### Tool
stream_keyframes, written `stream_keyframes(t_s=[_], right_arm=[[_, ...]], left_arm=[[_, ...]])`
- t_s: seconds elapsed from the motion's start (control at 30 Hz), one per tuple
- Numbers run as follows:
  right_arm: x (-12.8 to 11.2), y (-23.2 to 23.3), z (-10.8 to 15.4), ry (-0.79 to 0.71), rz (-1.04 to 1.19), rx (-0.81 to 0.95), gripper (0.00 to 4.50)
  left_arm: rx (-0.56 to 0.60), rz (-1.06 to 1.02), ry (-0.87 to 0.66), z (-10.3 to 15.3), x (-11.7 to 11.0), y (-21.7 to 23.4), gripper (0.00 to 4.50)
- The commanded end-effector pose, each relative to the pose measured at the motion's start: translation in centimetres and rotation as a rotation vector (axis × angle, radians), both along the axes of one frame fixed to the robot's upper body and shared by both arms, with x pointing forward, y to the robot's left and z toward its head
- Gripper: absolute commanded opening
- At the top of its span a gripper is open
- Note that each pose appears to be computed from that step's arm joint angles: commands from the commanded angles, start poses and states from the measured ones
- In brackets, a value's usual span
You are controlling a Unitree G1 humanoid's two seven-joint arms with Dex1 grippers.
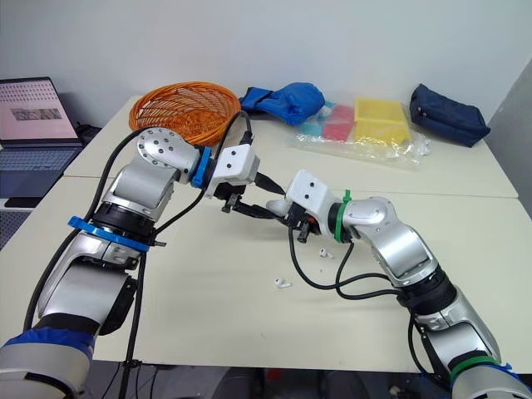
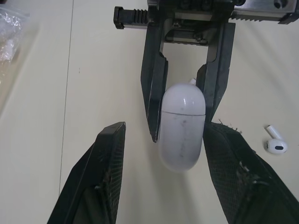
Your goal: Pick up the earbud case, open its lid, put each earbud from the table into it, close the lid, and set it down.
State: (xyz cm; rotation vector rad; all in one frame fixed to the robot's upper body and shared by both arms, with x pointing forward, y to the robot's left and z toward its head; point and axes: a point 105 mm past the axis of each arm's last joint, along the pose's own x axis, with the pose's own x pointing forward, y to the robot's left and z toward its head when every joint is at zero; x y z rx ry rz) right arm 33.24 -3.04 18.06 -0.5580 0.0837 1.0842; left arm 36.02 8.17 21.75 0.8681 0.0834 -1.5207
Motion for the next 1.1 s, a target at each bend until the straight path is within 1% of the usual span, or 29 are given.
stream_keyframes(t_s=[0.03, 0.13, 0.23, 0.27, 0.4, 0.57, 0.7, 0.83, 0.9, 0.93, 0.97, 1.03, 1.1], right_arm=[[-0.3, 0.3, 1.6, -0.064, 0.021, 0.018, 0.82], [-0.2, 0.3, 1.9, -0.073, 0.019, 0.024, 0.82], [-0.2, 0.3, 2.0, -0.08, 0.02, 0.022, 0.82], [-0.2, 0.4, 2.1, -0.088, 0.021, 0.02, 0.82], [-0.2, 0.5, 2.5, -0.111, 0.024, 0.011, 0.82], [-0.1, 0.4, 2.6, -0.137, 0.021, -0.011, 0.82], [0.0, 0.3, 2.5, -0.135, 0.016, -0.019, 0.82], [0.4, -0.1, 2.3, -0.12, -0.004, -0.007, 0.82], [0.4, -0.3, 2.2, -0.094, -0.006, 0.005, 1.55], [0.4, -0.5, 2.3, -0.094, -0.013, 0.013, 1.79], [0.4, -0.6, 2.4, -0.096, -0.02, 0.02, 2.16], [-0.1, -1.5, 2.9, -0.106, -0.015, 0.041, 2.83], [-0.4, -3.1, 3.2, -0.104, -0.028, 0.033, 3.55]], left_arm=[[-0.002, -0.024, -0.046, 1.7, -0.2, 0.0, 2.44], [0.025, -0.036, -0.03, 1.2, -0.4, 0.2, 1.8], [0.021, -0.029, -0.031, 1.2, -0.3, 0.1, 0.91], [0.027, -0.028, -0.029, 1.1, -0.3, 0.2, 0.77], [0.042, -0.026, -0.026, 0.9, -0.4, 0.2, 0.77], [0.036, -0.026, -0.03, 1.1, -0.4, -0.2, 0.77], [0.024, -0.025, -0.017, 1.2, -0.6, -0.4, 0.77], [-0.019, 0.002, 0.022, 1.2, -0.5, -0.4, 0.77], [-0.057, 0.02, 0.052, 1.1, -0.5, -0.2, 0.77], [-0.087, 0.036, 0.09, 1.0, -0.6, 0.0, 0.77], [-0.108, 0.047, 0.118, 0.9, -0.6, 0.1, 0.77], [-0.165, 0.08, 0.22, 0.0, -1.1, 1.2, 0.77], [-0.247, 0.136, 0.301, -0.8, -1.1, 2.1, 0.77]])
